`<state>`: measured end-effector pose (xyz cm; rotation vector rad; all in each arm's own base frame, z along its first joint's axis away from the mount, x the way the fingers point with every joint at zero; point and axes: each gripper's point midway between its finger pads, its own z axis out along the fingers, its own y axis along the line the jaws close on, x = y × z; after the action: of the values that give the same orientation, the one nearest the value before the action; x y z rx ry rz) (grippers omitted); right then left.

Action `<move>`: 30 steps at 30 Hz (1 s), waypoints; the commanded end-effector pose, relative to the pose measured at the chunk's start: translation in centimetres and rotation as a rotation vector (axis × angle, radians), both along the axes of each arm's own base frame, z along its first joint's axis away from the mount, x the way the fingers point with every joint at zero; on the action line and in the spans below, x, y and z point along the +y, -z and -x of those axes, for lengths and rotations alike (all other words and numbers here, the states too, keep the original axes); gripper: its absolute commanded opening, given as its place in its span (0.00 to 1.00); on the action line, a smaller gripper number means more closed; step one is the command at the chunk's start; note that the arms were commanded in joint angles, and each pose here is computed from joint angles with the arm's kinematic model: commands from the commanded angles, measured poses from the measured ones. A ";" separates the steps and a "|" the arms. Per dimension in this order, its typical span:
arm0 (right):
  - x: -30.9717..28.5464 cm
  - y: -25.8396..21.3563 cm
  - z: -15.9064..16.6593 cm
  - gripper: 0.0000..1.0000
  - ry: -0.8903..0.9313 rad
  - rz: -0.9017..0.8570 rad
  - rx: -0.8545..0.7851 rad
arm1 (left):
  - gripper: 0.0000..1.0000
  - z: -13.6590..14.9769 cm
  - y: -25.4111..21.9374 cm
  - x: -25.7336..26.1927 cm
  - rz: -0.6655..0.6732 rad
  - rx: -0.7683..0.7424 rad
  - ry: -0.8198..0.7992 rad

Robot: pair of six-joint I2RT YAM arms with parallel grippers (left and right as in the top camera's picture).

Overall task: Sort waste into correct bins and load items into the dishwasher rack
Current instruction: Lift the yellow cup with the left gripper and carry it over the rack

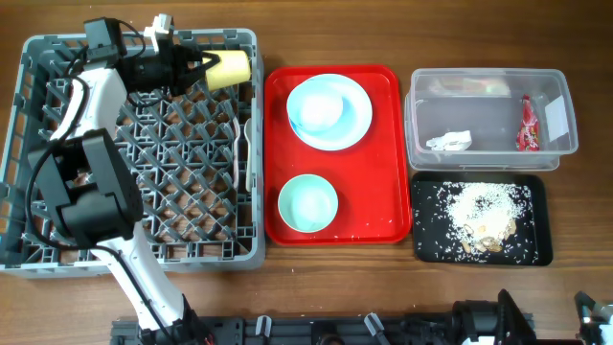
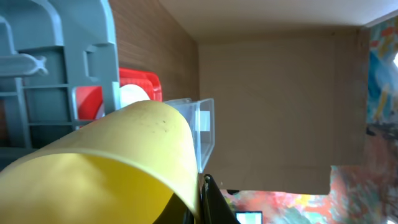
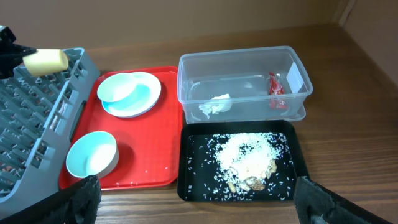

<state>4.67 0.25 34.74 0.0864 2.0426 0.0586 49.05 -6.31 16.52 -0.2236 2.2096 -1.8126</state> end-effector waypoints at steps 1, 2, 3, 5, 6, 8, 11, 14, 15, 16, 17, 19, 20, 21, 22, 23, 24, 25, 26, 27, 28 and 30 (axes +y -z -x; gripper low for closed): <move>0.2 0.1 0.2 1.00 -0.008 -0.009 -0.007 | 0.04 -0.1 1.8 -0.4 -0.007 0.035 0.003; 0.2 0.1 0.2 1.00 -0.008 -0.009 -0.007 | 0.04 -0.2 2.3 -0.5 -0.005 0.040 0.005; 0.2 0.1 0.2 1.00 -0.008 -0.009 -0.007 | 0.04 -0.2 2.6 -0.5 -0.003 0.047 0.005; 0.2 0.1 0.2 1.00 -0.008 -0.009 -0.007 | 0.04 0.0 3.6 -0.6 0.036 0.078 0.019; 0.2 0.1 0.2 1.00 -0.008 -0.009 -0.007 | 0.04 0.0 3.9 -0.6 0.053 0.086 0.025; 0.2 0.1 0.2 1.00 -0.008 -0.009 -0.007 | 0.04 0.1 4.5 -0.3 0.062 0.105 0.019; 0.2 0.1 0.2 1.00 -0.008 -0.009 -0.007 | 0.04 0.0 4.5 0.6 0.065 0.111 0.001; 0.2 0.1 0.2 1.00 -0.008 -0.009 -0.007 | 0.04 -0.1 4.5 1.4 0.077 0.148 -0.022; 0.2 0.1 0.2 1.00 -0.008 -0.009 -0.007 | 0.04 -0.1 4.6 1.6 0.077 0.150 -0.026; 0.2 0.1 0.2 1.00 -0.008 -0.009 -0.007 | 0.18 -0.1 4.6 1.7 0.077 0.151 -0.028; 0.2 0.0 0.2 1.00 -0.008 -0.009 -0.008 | 1.00 -0.1 4.6 1.9 0.078 0.155 -0.033; 0.2 0.1 0.2 1.00 -0.008 -0.009 -0.007 | 1.00 -0.1 4.7 2.2 0.074 0.161 -0.042; 0.2 0.1 0.2 1.00 -0.008 -0.009 -0.007 | 1.00 -0.1 5.0 2.4 0.064 0.171 -0.051; 0.2 0.1 0.2 1.00 -0.008 -0.009 -0.007 | 1.00 -0.1 5.2 2.5 0.056 0.180 -0.058; 0.2 0.1 0.2 1.00 -0.008 -0.009 -0.007 | 1.00 -0.1 5.4 2.7 0.046 0.194 -0.067; 0.2 0.1 0.2 1.00 -0.008 -0.009 -0.007 | 1.00 0.0 5.5 2.9 0.047 0.202 -0.071; 0.2 0.1 0.2 1.00 -0.008 -0.009 -0.007 | 1.00 0.1 5.5 3.0 0.050 0.211 -0.075; 0.2 0.1 0.2 1.00 -0.009 -0.008 -0.007 | 1.00 0.1 5.5 3.2 0.052 0.218 -0.079; 0.2 0.1 0.2 1.00 -0.008 -0.009 -0.007 | 1.00 0.1 5.4 3.5 0.053 0.219 -0.085; 0.2 0.1 0.2 1.00 -0.008 -0.009 -0.007 | 1.00 0.1 5.3 3.8 0.053 0.216 -0.091; 0.2 0.1 0.2 1.00 -0.009 -0.008 -0.007 | 1.00 0.1 5.1 4.1 0.053 0.212 -0.098; 0.2 0.1 0.2 1.00 -0.008 -0.009 -0.007 | 1.00 0.1 4.6 4.8 0.050 0.200 -0.111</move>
<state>4.67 0.25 34.74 0.0864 2.0426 0.0586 48.93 -3.93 12.90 -0.4564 2.2212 -1.9287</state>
